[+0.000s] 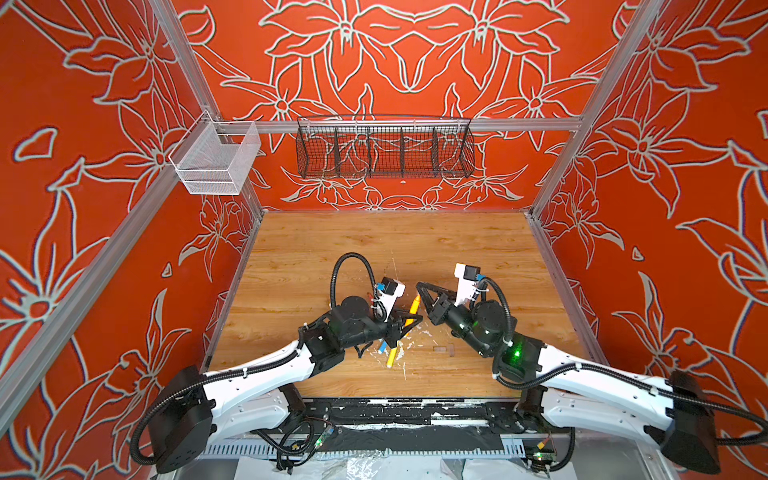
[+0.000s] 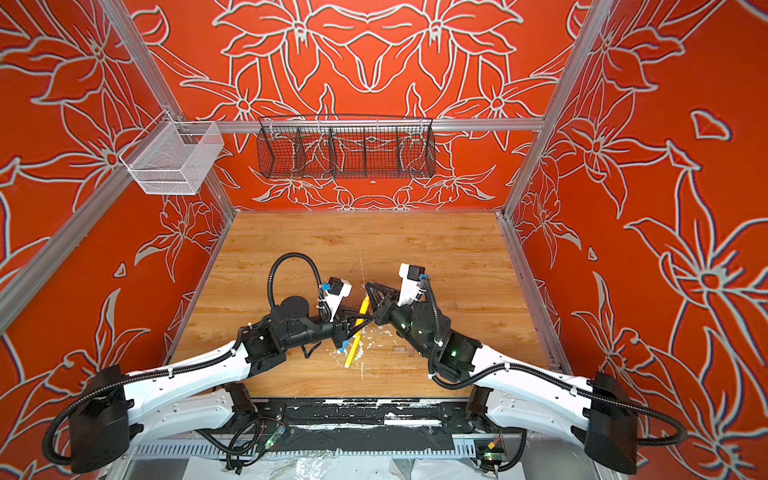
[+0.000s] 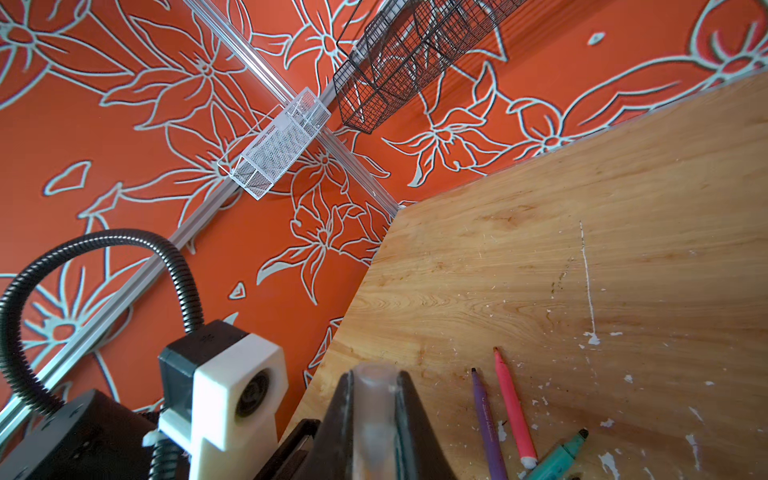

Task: Insert the pens into the pen caps
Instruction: 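Push the pen cap down onto the orange marker tip with the right gripper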

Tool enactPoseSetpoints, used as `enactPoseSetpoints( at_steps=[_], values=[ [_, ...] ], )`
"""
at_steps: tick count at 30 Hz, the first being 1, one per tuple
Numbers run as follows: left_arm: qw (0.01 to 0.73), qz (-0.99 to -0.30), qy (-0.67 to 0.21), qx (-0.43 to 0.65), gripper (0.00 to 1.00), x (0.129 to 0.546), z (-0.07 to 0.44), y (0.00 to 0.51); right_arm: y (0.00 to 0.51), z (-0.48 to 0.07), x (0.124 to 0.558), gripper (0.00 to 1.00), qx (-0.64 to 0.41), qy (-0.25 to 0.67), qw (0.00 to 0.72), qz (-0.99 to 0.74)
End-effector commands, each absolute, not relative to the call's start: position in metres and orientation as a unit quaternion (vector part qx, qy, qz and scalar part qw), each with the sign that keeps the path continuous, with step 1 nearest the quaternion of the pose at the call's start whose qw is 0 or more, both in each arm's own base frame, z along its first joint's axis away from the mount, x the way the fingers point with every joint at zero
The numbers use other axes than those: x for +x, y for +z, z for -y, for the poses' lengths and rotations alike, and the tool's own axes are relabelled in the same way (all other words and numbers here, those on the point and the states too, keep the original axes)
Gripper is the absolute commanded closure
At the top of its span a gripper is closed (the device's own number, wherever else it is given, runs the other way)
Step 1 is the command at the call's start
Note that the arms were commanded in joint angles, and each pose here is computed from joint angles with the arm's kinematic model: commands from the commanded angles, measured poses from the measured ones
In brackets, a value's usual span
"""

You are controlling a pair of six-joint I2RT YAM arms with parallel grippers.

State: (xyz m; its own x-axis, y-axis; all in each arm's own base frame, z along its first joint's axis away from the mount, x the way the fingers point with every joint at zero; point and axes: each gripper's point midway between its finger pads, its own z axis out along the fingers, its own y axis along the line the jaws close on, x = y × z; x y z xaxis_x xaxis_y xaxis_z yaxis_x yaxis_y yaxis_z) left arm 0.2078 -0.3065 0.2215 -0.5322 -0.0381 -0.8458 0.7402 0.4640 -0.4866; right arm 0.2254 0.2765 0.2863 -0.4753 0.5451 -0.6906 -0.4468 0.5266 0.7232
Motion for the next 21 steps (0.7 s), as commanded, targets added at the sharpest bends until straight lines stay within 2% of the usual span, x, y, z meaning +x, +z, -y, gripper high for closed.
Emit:
enactPoseSetpoints(
  at_steps=[1,11,16,21],
  values=[
    [0.469,-0.711,-0.482,0.208,1.00,0.220,0.301,0.259,0.275,-0.293,0.207,1.00,0.028,0.517,0.483,-0.706],
    [0.466,-0.696,-0.511,0.195,1.00,0.218,0.296,0.263,0.266,-0.305,0.198,0.98,0.026,0.529,0.481,-0.699],
    [0.481,-0.692,-0.502,0.194,1.00,0.217,0.290,0.264,0.266,-0.306,0.198,0.77,0.018,0.514,0.489,-0.704],
    [0.485,-0.692,-0.495,0.203,1.00,0.217,0.290,0.263,0.276,-0.290,0.199,0.61,0.015,0.486,0.506,-0.712]
  ],
)
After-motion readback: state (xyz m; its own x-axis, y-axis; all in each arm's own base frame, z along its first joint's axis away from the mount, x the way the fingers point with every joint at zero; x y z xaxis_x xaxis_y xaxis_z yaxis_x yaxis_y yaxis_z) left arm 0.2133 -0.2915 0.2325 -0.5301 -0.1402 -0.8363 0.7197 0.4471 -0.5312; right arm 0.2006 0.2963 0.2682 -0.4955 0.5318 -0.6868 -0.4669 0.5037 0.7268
